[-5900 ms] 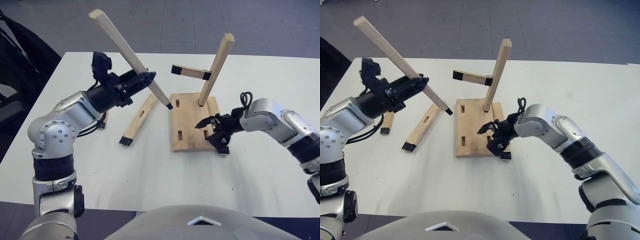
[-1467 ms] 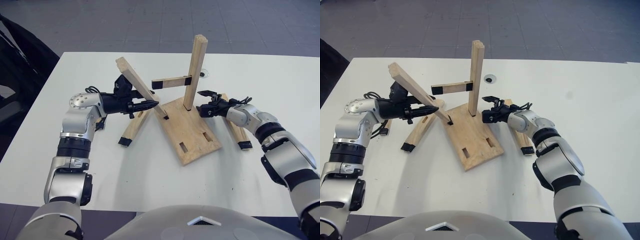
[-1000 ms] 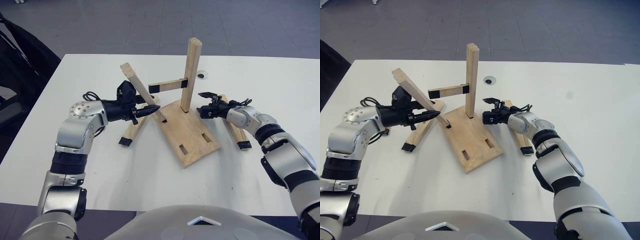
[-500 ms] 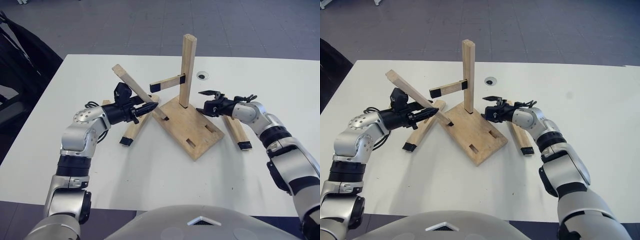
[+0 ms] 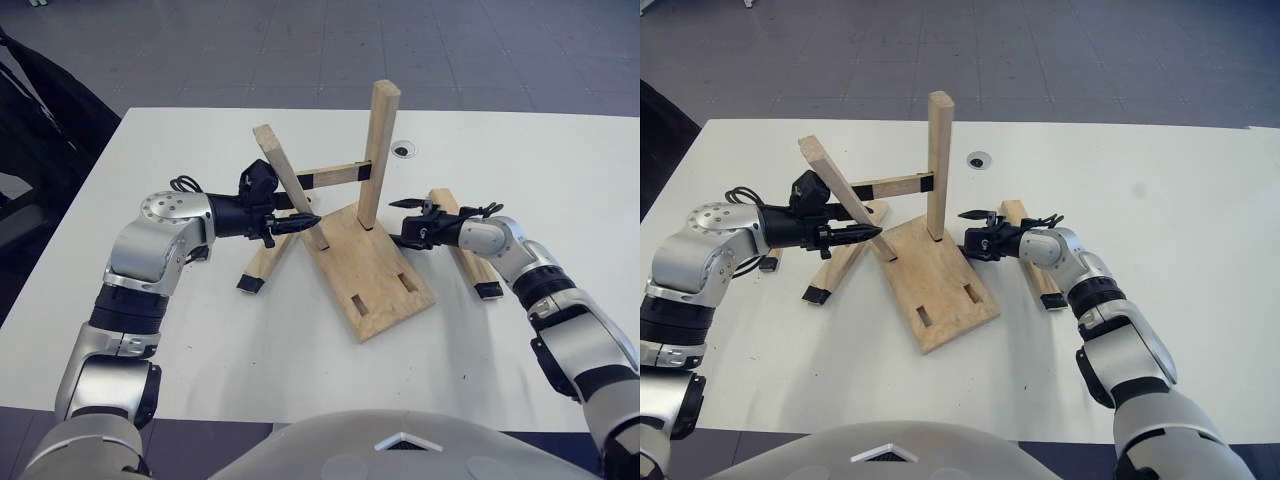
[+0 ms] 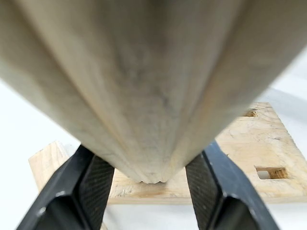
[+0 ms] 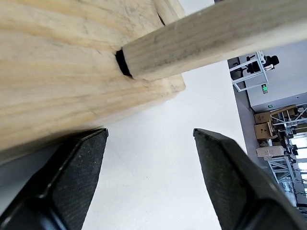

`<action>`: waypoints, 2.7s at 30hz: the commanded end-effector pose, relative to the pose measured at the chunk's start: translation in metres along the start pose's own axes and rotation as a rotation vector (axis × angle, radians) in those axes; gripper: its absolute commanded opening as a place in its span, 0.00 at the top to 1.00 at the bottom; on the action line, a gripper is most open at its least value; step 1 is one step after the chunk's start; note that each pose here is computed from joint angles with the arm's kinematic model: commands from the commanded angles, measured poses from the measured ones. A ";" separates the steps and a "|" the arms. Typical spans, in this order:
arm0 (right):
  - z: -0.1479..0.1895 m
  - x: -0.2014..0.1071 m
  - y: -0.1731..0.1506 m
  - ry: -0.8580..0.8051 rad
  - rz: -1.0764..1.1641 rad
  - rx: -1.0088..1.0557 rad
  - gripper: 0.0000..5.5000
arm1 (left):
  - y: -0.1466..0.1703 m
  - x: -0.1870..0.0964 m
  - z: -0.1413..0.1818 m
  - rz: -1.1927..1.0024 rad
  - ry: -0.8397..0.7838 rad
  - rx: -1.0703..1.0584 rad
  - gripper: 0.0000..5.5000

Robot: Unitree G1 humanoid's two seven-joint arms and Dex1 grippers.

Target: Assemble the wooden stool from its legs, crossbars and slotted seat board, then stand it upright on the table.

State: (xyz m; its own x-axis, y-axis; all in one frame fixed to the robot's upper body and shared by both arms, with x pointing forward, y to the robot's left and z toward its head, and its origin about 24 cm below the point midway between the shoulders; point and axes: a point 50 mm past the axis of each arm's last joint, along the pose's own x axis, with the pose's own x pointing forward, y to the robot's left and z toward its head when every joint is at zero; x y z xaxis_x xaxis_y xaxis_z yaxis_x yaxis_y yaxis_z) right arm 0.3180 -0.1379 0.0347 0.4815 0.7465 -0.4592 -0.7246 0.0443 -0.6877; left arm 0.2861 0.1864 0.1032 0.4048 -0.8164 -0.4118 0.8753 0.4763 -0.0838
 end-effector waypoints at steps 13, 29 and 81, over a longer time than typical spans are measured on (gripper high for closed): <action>0.036 -0.033 -0.074 -0.095 -0.282 0.106 0.40 | -0.008 -0.006 -0.074 0.159 -0.151 -0.187 0.63; 0.173 -0.024 -0.191 -0.305 0.348 0.025 0.40 | -0.010 0.001 -0.062 -0.069 -0.024 0.042 0.63; 0.138 0.038 -0.153 0.150 0.560 0.225 0.91 | -0.017 0.034 -0.050 -0.096 -0.174 0.084 0.63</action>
State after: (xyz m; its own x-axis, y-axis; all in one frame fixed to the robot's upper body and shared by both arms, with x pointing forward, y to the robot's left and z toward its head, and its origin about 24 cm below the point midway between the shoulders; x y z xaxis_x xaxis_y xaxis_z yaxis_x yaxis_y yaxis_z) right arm 0.3754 -0.0207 0.2051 -0.0065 0.6027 -0.7979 -0.9634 -0.2177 -0.1566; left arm 0.2873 0.1632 0.0737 0.4059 -0.9091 -0.0940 0.9138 0.4053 0.0265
